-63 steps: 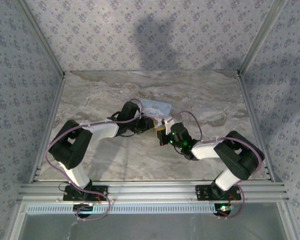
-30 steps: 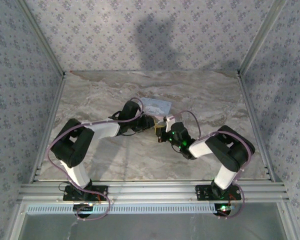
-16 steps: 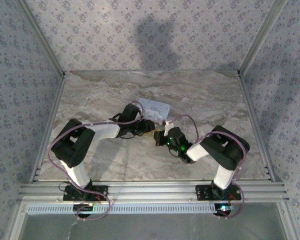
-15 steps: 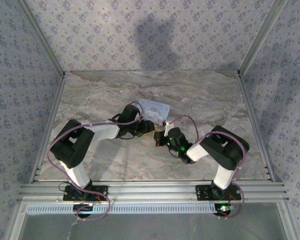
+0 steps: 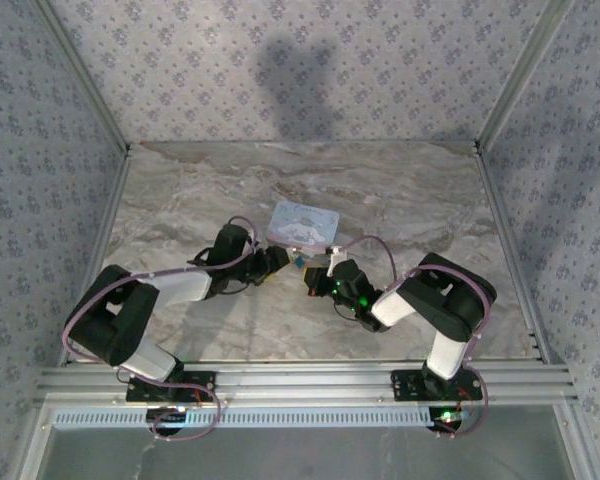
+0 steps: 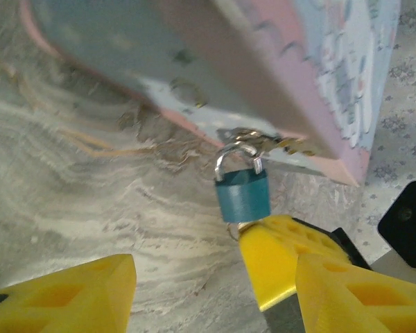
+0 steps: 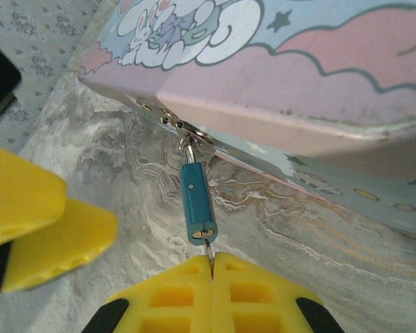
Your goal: Unlock a padlock with a key
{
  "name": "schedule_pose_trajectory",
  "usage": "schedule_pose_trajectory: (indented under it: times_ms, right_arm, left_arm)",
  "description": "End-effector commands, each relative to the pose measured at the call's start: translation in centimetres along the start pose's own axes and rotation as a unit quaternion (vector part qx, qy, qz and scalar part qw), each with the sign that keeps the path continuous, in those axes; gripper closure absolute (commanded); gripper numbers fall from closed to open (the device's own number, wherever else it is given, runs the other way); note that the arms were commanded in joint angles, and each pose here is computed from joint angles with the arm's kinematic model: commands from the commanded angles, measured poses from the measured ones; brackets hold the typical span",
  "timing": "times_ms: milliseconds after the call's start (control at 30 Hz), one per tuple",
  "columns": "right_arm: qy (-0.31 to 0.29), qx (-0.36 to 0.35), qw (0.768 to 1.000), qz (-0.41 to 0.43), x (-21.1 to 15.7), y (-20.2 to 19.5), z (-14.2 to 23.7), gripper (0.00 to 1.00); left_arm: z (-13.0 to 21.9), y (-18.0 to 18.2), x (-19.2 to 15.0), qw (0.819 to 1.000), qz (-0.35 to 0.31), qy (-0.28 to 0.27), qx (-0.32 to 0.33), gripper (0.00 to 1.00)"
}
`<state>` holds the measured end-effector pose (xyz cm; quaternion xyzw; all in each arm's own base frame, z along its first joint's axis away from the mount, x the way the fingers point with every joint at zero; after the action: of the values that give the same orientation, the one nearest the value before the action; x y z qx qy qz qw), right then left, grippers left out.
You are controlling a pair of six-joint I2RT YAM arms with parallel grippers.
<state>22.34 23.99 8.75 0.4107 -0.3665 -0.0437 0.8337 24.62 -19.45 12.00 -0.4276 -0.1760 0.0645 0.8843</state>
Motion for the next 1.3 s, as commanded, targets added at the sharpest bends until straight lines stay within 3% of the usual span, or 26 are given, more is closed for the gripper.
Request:
schedule_pose_trajectory:
  times_ms: [0,867,1267]
  right_arm:
    - [0.003,0.018,0.999,-0.039,-0.1,0.8,-0.1,1.0]
    - [0.023,0.033,0.995,-0.088,-0.1,2.6,-0.5,1.0]
    - [0.025,0.044,0.993,-0.109,0.2,3.1,-0.3,1.0]
  left_arm:
    - [0.7,-1.5,0.6,0.997,0.024,-0.034,-0.066,0.38]
    - [-2.6,-1.0,-0.1,0.995,0.065,-0.003,-0.07,0.45]
    - [-3.6,-0.7,-0.2,0.995,0.073,-0.009,-0.067,0.57]
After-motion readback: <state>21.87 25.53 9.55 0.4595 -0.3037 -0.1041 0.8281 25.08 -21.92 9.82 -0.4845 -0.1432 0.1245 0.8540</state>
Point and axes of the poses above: each hand's point on the last joint's axis, 136 mm out from that joint toward the fingers, its own z axis back along the fingers, its own y axis along the line the jaws close on, x = y × z, the point moved 9 cm from there along z, back along the fingers, and after that the axes turned 8 degrees about -z, right-handed, at the moved point
